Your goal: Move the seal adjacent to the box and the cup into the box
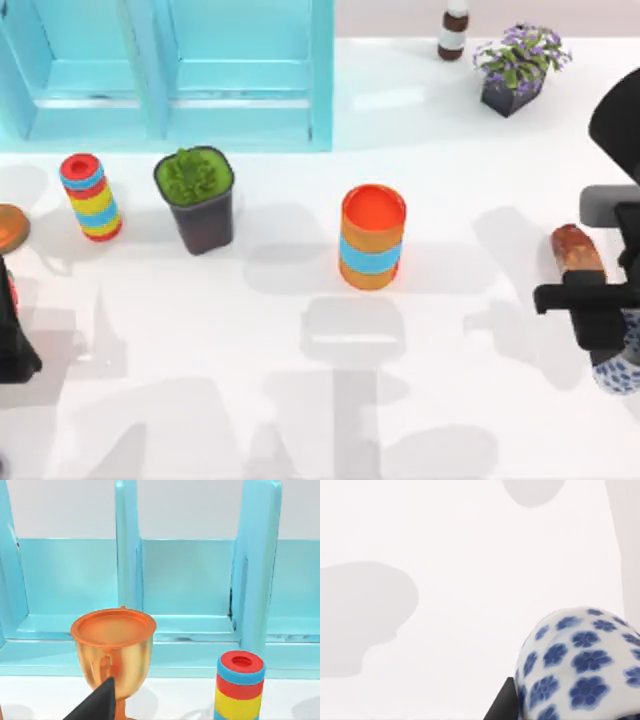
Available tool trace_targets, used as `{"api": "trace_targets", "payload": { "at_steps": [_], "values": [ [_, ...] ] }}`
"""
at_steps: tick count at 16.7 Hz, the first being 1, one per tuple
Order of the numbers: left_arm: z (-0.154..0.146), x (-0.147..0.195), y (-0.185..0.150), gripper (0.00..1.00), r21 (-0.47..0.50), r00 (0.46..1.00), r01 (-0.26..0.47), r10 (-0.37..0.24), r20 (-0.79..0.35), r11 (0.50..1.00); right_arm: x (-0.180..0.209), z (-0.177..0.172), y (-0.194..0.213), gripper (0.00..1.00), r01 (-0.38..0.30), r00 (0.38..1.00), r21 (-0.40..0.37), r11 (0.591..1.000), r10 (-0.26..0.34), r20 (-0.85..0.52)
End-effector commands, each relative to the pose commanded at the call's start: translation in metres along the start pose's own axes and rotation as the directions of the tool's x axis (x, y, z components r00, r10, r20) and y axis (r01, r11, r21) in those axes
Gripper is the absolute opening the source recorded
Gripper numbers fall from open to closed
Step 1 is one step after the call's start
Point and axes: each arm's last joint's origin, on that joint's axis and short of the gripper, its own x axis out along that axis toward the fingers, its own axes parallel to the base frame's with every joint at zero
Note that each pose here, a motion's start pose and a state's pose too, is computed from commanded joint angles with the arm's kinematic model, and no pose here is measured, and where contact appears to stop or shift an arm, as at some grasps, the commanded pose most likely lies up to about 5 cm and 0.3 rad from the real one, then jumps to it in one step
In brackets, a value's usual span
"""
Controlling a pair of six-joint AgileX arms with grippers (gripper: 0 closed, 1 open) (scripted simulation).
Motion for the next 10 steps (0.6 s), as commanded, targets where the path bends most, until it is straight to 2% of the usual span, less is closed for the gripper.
{"api": "trace_targets", "payload": {
  "at_steps": [4, 7, 10],
  "values": [
    [0.000, 0.000, 0.000, 1.00, 0.000, 1.000, 0.000, 0.000, 0.000, 1.000, -0.002, 0.027, -0.052, 0.00, 0.001, 1.000, 0.001, 1.000, -0.001, -0.007],
    [0.000, 0.000, 0.000, 1.00, 0.000, 1.000, 0.000, 0.000, 0.000, 1.000, -0.003, 0.039, -0.120, 0.00, -0.002, 1.000, 0.000, 1.000, 0.002, -0.003],
    [0.000, 0.000, 0.000, 1.00, 0.000, 1.000, 0.000, 0.000, 0.000, 1.000, -0.001, 0.031, -0.188, 0.00, -0.002, 1.000, 0.000, 1.000, 0.002, 0.003]
  ]
}}
